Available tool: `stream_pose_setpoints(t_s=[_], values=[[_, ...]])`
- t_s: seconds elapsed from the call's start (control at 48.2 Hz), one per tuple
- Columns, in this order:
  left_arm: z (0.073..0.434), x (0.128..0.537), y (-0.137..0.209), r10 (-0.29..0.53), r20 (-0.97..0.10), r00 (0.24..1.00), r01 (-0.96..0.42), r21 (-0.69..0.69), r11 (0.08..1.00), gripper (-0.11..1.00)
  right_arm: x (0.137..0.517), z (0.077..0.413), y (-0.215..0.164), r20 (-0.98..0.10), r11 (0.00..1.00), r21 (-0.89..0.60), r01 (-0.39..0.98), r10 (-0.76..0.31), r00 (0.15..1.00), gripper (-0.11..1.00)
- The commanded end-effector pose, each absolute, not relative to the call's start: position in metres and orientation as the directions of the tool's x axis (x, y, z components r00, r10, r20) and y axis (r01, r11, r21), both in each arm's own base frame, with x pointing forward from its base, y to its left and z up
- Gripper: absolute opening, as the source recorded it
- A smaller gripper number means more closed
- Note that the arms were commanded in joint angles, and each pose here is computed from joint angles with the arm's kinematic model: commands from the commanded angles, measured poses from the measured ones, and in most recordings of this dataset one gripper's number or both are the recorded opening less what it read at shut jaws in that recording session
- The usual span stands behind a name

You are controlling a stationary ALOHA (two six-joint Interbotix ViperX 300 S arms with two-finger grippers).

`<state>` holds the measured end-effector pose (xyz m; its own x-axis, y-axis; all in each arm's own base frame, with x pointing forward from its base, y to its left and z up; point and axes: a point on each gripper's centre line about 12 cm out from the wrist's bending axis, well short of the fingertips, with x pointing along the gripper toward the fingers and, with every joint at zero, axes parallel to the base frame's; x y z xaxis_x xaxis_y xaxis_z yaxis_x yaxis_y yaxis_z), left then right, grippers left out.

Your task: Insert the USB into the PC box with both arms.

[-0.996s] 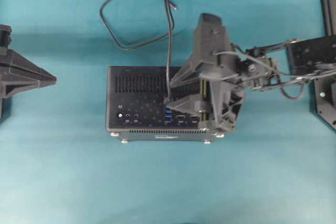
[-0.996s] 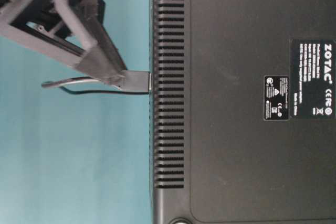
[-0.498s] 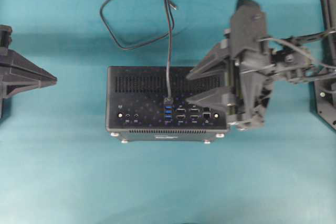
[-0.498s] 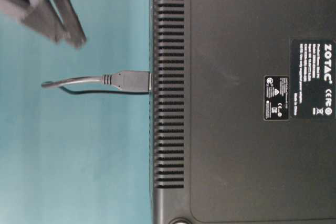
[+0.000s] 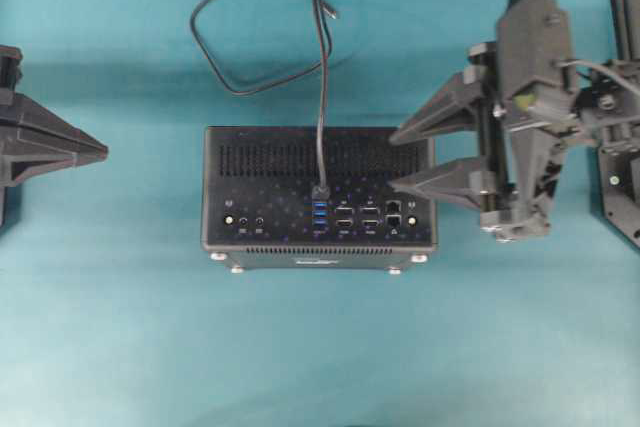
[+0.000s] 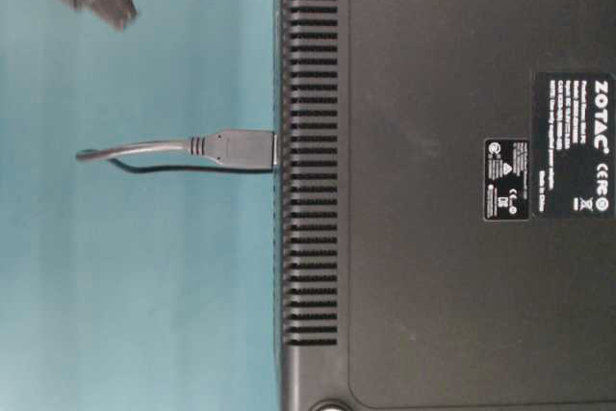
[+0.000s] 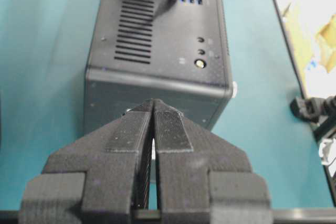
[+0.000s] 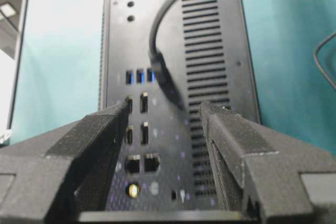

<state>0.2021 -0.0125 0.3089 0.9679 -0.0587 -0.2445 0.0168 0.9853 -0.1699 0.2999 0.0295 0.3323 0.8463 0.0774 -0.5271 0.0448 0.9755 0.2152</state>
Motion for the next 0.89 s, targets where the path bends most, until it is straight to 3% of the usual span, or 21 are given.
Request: stream_pose_setpoints(t_s=[0.0, 0.311, 0.539, 0.871], values=[[0.32, 0.205, -0.013, -0.06, -0.219, 0.974, 0.023, -0.166, 0.986, 0.0, 0.292, 0.34, 0.029, -0.515, 0.976, 0.214, 0.04, 0.078, 0.853, 0.65], [0.323, 0.205, -0.013, -0.059, -0.213, 0.975, 0.027, -0.153, 0.988, 0.0, 0.272, 0.34, 0.027, -0.541, 0.976, 0.213, 0.048, 0.076, 0.837, 0.65], [0.333, 0.205, -0.015, -0.072, -0.181, 0.981, 0.071, -0.009, 0.997, 0.0, 0.259, 0.336, 0.025, -0.528, 0.976, 0.213, 0.045, 0.077, 0.846, 0.64], [0.34, 0.205, -0.016, -0.075, -0.132, 0.989, 0.073, -0.014, 0.997, 0.0, 0.242, 0.338, 0.022, -0.498, 0.976, 0.215, 0.043, 0.072, 0.864, 0.64]])
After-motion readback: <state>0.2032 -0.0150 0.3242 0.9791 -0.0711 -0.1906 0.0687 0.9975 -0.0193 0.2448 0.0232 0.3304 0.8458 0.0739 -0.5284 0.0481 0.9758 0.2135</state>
